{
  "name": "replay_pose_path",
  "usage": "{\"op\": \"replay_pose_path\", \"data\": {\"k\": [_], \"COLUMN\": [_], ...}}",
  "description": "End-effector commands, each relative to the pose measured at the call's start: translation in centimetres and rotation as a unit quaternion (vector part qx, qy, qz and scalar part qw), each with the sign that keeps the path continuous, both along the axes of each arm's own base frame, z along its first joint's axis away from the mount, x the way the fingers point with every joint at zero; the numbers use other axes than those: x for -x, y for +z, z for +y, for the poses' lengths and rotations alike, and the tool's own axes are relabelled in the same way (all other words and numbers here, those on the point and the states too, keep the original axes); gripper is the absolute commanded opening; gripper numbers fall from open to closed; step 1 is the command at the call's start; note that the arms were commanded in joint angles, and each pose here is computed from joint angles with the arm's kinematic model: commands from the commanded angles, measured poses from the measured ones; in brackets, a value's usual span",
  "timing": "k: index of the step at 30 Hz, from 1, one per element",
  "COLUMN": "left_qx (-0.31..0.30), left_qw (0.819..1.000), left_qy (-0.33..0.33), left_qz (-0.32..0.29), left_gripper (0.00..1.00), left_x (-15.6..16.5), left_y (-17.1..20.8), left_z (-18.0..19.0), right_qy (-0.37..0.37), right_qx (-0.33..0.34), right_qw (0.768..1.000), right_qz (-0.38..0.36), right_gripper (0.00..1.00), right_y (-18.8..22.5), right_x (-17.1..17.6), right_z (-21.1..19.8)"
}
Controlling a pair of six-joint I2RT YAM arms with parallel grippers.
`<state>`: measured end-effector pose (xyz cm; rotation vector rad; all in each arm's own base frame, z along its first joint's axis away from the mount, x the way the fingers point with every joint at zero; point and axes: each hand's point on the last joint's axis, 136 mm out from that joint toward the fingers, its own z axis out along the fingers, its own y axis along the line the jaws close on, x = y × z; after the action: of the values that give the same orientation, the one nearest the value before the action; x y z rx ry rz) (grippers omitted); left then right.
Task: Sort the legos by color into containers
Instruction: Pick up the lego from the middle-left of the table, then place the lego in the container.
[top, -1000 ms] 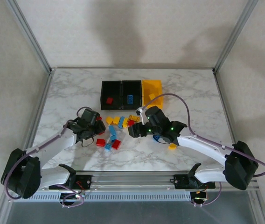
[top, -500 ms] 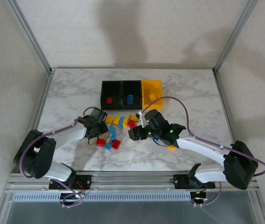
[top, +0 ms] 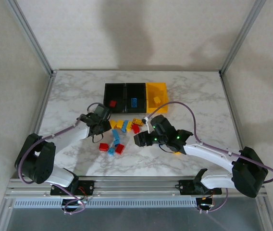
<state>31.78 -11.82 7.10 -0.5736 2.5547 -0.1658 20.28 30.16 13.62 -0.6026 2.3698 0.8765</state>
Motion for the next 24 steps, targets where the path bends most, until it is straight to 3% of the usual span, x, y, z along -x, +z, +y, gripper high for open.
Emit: {"op": "replay_pose_path", "data": {"k": [1, 12, 24], "left_qx": [-0.006, -0.024, -0.049], "left_qw": [0.999, 0.996, 0.997], "left_qy": [-0.022, -0.058, -0.058], "left_qz": [-0.032, -0.056, -0.033], "left_gripper": [0.27, 0.27, 0.28], "left_x": [-1.6, -8.0, -14.7], "left_y": [3.2, 6.8, 4.9], "left_z": [-0.7, -3.4, -4.4], "right_qy": [-0.025, -0.078, -0.105], "right_qx": [-0.015, -0.041, -0.043], "right_qw": [0.999, 0.996, 0.993], "right_qz": [-0.014, -0.020, -0.020], "right_gripper": [0.62, 0.62, 0.61], "right_y": [1.5, 3.5, 3.8], "right_x": [-1.0, -2.7, -2.2], "right_z": [0.5, 0.7, -1.2]}}
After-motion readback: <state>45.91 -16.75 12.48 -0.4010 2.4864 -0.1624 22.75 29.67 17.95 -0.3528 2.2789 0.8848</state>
